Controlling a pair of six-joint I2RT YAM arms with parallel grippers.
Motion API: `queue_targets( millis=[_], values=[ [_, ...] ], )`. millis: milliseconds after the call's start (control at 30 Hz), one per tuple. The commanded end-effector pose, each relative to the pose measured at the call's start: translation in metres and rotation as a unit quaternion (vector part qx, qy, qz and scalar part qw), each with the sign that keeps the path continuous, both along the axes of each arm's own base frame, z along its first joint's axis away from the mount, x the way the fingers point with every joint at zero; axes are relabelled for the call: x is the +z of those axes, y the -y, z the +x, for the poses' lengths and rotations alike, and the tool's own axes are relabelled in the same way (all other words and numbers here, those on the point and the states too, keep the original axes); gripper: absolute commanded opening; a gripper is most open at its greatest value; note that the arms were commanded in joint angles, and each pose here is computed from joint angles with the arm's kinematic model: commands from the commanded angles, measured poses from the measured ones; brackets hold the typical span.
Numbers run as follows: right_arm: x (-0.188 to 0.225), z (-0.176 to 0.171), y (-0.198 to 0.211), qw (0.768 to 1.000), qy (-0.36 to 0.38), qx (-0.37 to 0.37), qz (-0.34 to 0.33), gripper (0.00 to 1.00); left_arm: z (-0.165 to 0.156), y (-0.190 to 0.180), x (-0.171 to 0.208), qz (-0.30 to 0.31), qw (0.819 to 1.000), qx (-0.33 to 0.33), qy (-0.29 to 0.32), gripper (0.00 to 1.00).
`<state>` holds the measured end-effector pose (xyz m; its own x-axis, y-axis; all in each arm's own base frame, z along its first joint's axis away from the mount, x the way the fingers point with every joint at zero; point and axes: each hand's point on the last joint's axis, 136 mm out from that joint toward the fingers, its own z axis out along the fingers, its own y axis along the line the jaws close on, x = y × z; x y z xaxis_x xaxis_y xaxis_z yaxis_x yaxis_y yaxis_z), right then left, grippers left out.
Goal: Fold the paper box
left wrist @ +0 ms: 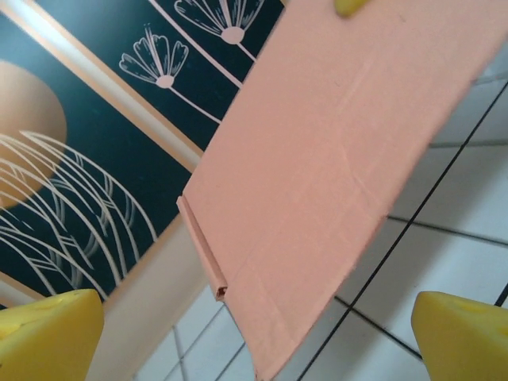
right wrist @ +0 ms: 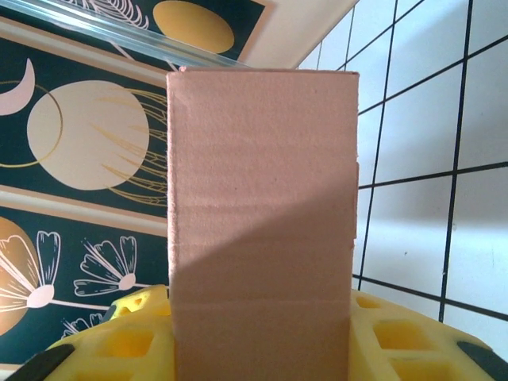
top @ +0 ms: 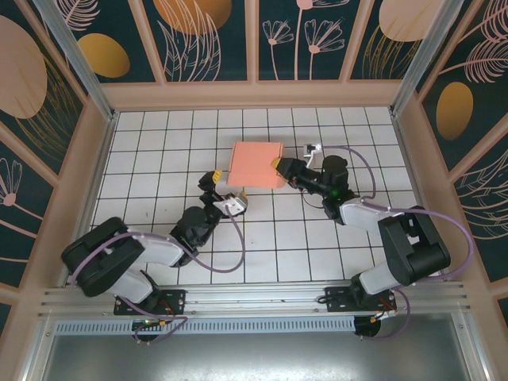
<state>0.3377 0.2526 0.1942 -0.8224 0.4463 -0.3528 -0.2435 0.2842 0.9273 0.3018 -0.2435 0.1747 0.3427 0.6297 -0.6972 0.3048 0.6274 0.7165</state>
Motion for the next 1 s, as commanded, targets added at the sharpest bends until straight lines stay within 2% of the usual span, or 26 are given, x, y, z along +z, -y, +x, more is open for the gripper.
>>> queue_targets(
  millis=[0, 167, 300, 400, 600, 867, 967],
  values=[
    [0.003, -0.013, 0.0, 0.999, -0.011, 0.021, 0.022, 0.31, 0.008, -0.009, 0.035, 0.034, 0.99, 0.07, 0.114, 0.99],
    [0.004, -0.024, -0.001, 0.998, -0.019, 0.036, 0.04, 0.31, 0.02, -0.009, 0.036, 0.056, 0.978, 0.122, 0.158, 0.99],
    [0.001, -0.028, 0.001, 0.998, -0.023, 0.036, 0.039, 0.31, 0.022, -0.002, 0.035, 0.045, 0.98, 0.11, 0.158, 0.97],
    [0.0, -0.031, 0.0, 0.998, -0.028, 0.037, 0.042, 0.3, 0.024, 0.001, 0.034, 0.043, 0.982, 0.106, 0.151, 0.92],
    [0.0, -0.034, -0.004, 0.997, -0.031, 0.046, 0.048, 0.3, 0.024, 0.005, 0.034, 0.034, 0.984, 0.095, 0.149, 0.75],
    [-0.002, -0.033, -0.006, 0.997, -0.034, 0.048, 0.05, 0.3, 0.024, 0.007, 0.032, 0.029, 0.985, 0.088, 0.142, 0.47],
    [-0.003, -0.032, -0.006, 0.997, -0.035, 0.047, 0.049, 0.3, 0.024, 0.007, 0.031, 0.028, 0.986, 0.087, 0.139, 0.42]
  ],
)
